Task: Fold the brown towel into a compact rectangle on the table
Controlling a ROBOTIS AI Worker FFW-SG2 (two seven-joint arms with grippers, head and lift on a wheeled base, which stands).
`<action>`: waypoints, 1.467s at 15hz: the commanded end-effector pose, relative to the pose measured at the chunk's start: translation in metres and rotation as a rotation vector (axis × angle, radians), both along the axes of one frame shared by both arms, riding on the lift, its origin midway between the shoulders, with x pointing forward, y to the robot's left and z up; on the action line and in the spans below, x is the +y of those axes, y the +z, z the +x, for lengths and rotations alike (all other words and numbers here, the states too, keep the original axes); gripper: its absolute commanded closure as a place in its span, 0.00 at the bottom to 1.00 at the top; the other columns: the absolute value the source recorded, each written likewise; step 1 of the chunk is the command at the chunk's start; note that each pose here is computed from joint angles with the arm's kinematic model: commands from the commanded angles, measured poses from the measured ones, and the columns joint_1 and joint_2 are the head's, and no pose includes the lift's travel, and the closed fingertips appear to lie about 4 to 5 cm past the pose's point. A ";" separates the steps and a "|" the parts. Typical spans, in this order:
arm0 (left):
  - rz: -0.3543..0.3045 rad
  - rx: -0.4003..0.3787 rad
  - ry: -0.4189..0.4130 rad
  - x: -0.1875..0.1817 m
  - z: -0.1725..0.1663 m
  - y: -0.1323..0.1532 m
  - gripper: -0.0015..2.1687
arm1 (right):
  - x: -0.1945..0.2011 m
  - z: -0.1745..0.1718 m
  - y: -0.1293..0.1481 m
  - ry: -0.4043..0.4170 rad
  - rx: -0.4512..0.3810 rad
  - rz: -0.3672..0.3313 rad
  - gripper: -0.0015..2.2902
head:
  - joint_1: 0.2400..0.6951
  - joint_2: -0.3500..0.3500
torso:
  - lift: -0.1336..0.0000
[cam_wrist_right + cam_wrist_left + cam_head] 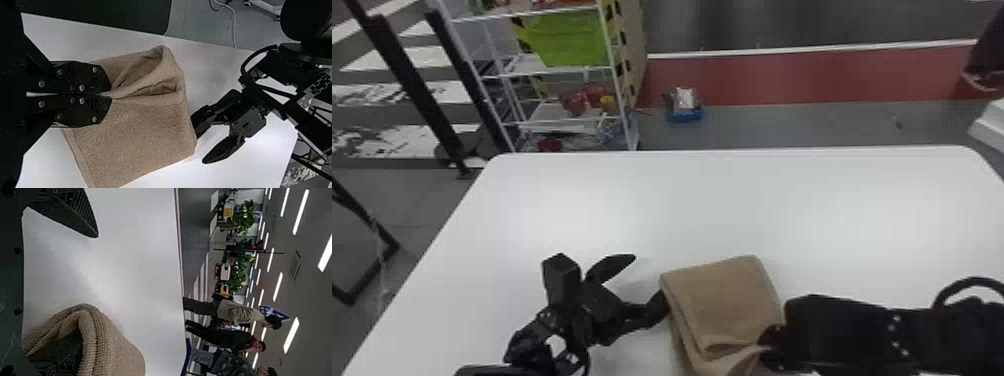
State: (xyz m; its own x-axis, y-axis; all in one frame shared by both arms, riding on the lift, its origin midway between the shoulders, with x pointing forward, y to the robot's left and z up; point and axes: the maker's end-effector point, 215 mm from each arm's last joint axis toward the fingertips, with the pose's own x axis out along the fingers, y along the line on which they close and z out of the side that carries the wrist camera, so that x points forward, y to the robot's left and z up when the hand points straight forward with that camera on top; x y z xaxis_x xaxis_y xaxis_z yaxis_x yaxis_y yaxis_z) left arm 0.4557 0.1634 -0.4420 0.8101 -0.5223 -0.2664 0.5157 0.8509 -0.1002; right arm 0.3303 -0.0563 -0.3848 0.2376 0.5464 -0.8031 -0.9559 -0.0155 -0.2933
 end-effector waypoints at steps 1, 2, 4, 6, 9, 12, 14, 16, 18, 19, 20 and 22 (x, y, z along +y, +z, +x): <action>-0.005 0.000 0.000 -0.002 -0.001 -0.001 0.03 | 0.002 -0.002 -0.007 0.005 0.011 -0.009 0.71 | 1.00 0.72 | 0.00; -0.005 0.000 0.002 -0.001 -0.001 -0.001 0.03 | 0.003 -0.003 -0.010 0.008 0.016 -0.014 0.71 | 1.00 0.72 | 0.00; -0.005 -0.003 0.000 -0.002 0.000 0.000 0.03 | 0.006 -0.003 -0.012 0.012 0.018 -0.013 0.71 | 1.00 0.72 | 0.00; -0.004 -0.003 0.002 -0.001 0.000 0.000 0.03 | 0.009 -0.006 -0.016 0.018 0.028 -0.014 0.70 | 1.00 0.73 | 0.00; -0.006 -0.004 0.000 -0.002 0.000 0.000 0.03 | 0.009 -0.004 -0.027 0.008 0.044 -0.029 0.54 | 1.00 0.74 | 0.00; -0.006 -0.003 0.000 -0.002 -0.001 0.000 0.03 | 0.006 -0.003 -0.030 0.006 0.043 -0.040 0.48 | 1.00 0.74 | 0.00; -0.007 -0.003 -0.001 -0.003 -0.001 0.000 0.03 | 0.007 -0.002 -0.030 0.000 0.048 -0.036 0.27 | 1.00 0.73 | 0.00; -0.007 -0.004 -0.001 -0.003 -0.001 0.000 0.03 | 0.009 -0.004 -0.029 -0.010 0.065 -0.023 0.07 | 1.00 0.73 | 0.00; -0.007 -0.003 -0.001 -0.003 -0.001 0.000 0.03 | 0.011 -0.007 -0.025 -0.036 0.092 0.009 0.05 | 1.00 0.73 | 0.00; -0.006 -0.003 0.000 -0.002 -0.001 0.000 0.03 | 0.014 -0.007 -0.019 -0.057 0.112 0.042 0.05 | 1.00 0.74 | 0.00; -0.006 -0.003 0.000 -0.002 -0.001 0.000 0.03 | 0.016 -0.009 -0.016 -0.086 0.149 0.078 0.05 | 1.00 0.74 | 0.00; -0.006 -0.003 0.000 -0.001 -0.001 -0.001 0.03 | 0.019 -0.007 0.001 -0.135 0.203 0.167 0.05 | 1.00 0.75 | 0.00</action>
State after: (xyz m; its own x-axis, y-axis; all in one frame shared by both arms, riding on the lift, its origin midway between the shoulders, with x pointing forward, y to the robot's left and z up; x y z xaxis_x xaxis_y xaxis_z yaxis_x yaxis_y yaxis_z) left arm 0.4549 0.1629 -0.4428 0.8103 -0.5239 -0.2626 0.5170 0.8501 -0.1006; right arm 0.3232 -0.0395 -0.3951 0.1712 0.6077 -0.7755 -0.9852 0.1050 -0.1353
